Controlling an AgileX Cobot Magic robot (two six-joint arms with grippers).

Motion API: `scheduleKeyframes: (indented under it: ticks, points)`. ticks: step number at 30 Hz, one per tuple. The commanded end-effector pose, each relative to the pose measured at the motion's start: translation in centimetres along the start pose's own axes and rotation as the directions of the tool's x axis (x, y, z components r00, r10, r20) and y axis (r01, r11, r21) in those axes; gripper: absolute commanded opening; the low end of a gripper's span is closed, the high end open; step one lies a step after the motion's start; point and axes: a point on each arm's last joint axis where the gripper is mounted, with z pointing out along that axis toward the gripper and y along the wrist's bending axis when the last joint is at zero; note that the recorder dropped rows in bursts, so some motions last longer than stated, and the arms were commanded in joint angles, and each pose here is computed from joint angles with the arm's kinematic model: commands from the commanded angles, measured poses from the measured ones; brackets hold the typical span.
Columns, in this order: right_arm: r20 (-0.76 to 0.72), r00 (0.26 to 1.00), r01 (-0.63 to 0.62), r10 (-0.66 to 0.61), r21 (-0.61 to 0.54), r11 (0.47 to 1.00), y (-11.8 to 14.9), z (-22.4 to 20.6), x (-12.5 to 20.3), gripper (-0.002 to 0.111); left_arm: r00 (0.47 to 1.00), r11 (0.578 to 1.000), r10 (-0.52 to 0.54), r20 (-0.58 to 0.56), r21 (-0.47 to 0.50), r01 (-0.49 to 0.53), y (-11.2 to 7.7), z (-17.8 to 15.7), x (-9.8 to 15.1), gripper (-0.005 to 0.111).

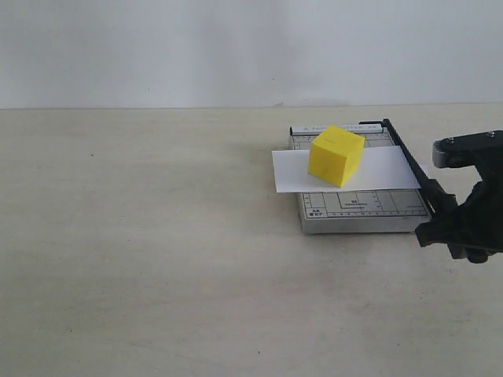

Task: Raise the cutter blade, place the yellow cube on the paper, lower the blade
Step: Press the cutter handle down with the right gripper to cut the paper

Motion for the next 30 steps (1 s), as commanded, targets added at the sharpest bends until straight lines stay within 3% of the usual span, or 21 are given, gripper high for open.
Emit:
scheduleKeyframes:
  ticks: [1,13,15,19,21,25,30]
  points:
    - [-0.073,0.997,0.016,-0.017,-0.020,1.000,0.4,1.2,1.2,0.000,1.000,1.000,0.006,0.002,-0.003,-0.006,0.0,0.0,0.1,0.005]
    - [-0.059,0.998,0.010,-0.012,-0.023,1.000,0.5,1.3,1.0,0.003,1.000,1.000,0.006,0.002,-0.003,-0.006,0.0,0.0,0.1,0.005]
    - [-0.058,0.998,0.019,-0.020,-0.023,1.000,0.5,1.3,1.0,0.014,1.000,1.000,0.006,0.002,-0.003,-0.006,0.0,0.0,0.1,0.005]
    - [-0.055,0.998,0.004,-0.006,-0.029,1.000,0.5,1.3,1.0,0.059,1.000,1.000,0.006,0.002,-0.003,-0.006,0.0,0.0,0.1,0.005]
    - [-0.055,0.998,0.001,-0.002,-0.030,1.000,0.6,1.3,1.0,0.068,1.000,1.000,0.006,0.002,-0.003,-0.006,0.0,0.0,0.1,0.005]
    - [-0.054,0.999,-0.005,0.003,-0.033,0.999,0.6,1.2,1.0,0.057,1.000,1.000,0.006,0.002,-0.003,-0.006,0.0,0.0,0.1,0.005]
    - [0.063,0.998,-0.004,0.006,-0.033,0.999,0.5,-1.3,0.2,0.057,1.000,1.000,0.006,0.002,-0.003,-0.006,0.0,0.0,0.1,0.005]
